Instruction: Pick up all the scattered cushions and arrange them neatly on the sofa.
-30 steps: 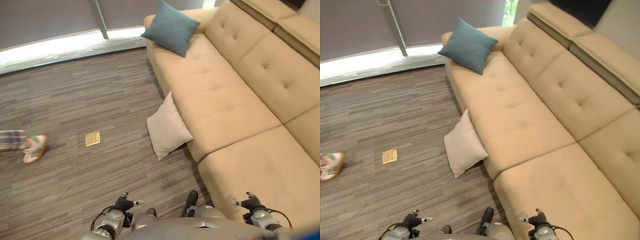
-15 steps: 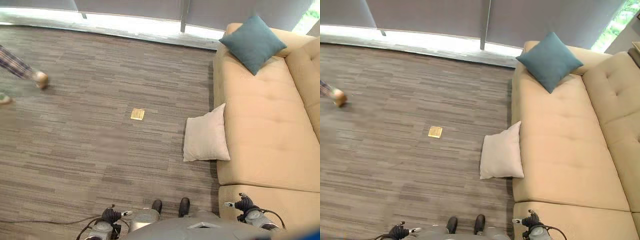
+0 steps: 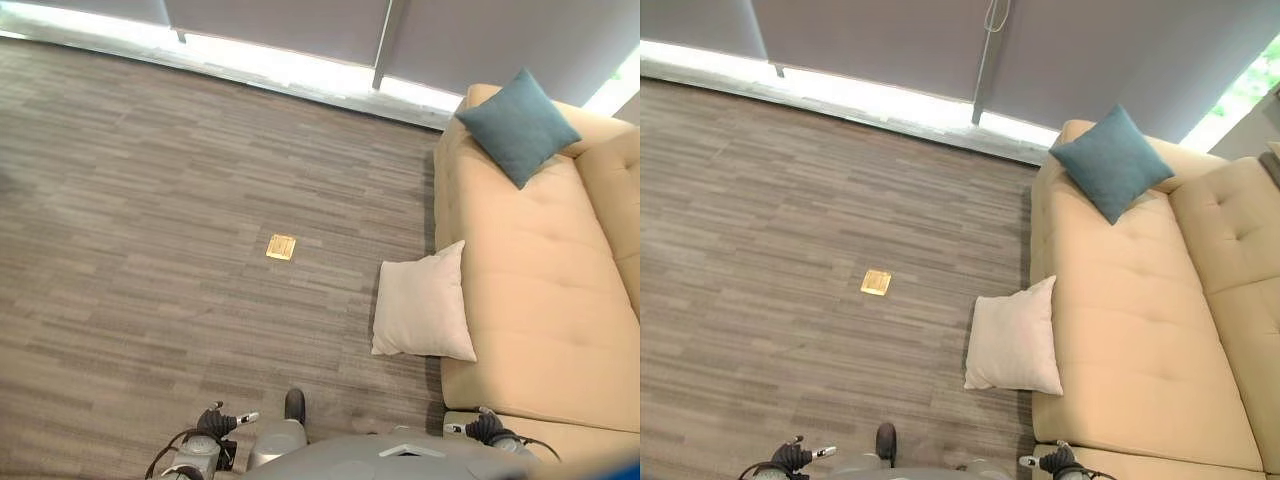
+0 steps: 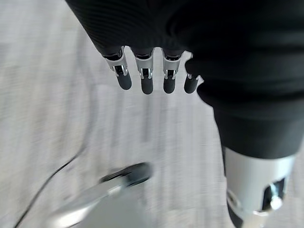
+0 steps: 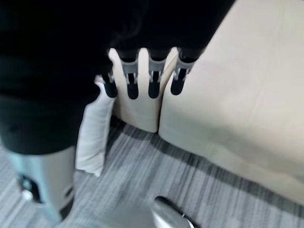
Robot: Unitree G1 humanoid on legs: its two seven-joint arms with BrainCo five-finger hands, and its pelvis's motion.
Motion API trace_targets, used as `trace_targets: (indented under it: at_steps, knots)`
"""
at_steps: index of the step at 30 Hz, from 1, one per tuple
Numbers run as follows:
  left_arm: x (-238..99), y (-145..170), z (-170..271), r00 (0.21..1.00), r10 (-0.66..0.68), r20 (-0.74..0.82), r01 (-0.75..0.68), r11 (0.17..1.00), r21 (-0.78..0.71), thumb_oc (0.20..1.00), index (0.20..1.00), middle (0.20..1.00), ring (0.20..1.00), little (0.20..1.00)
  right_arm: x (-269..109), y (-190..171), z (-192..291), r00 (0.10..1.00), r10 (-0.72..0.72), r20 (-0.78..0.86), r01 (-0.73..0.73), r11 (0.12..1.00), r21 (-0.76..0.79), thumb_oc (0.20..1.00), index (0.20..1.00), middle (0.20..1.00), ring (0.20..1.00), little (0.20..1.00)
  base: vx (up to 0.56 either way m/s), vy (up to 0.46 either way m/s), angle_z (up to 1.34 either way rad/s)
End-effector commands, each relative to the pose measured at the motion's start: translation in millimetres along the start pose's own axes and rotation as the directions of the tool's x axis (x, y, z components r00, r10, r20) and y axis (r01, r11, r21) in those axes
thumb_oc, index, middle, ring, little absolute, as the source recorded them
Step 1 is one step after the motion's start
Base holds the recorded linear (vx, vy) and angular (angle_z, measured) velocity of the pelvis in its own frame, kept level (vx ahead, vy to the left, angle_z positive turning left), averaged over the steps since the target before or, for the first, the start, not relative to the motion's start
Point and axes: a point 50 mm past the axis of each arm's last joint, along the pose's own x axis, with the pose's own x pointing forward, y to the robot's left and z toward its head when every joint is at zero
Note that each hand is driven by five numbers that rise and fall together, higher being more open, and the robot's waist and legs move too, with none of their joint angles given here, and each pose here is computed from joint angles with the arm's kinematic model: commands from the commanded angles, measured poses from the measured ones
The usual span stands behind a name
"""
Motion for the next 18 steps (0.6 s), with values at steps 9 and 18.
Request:
trace_targets:
  at_steps: [9, 18]
  knots:
    - [-6, -7, -24, 0.998, -0.021, -0.056, 0.024, 0.999, 0.045, 1.0, 1.0, 1.0, 1.0, 1.0, 2, -18, -7, 0.998, -0.054, -0.026, 0.053, 0.998, -0.046, 1.0, 1.0, 1.0, 1.0, 1.0, 0.37, -0.001, 0.15]
    - [-4, -21, -9, 0.998, -0.067, -0.02, 0.068, 0.996, 0.062, 1.0, 1.0, 1.0, 1.0, 1.0, 4, -32, -2, 0.995, -0.096, -0.013, 0.095, 0.995, -0.035, 1.0, 1.0, 1.0, 1.0, 1.0, 0.13, 0.076, -0.47]
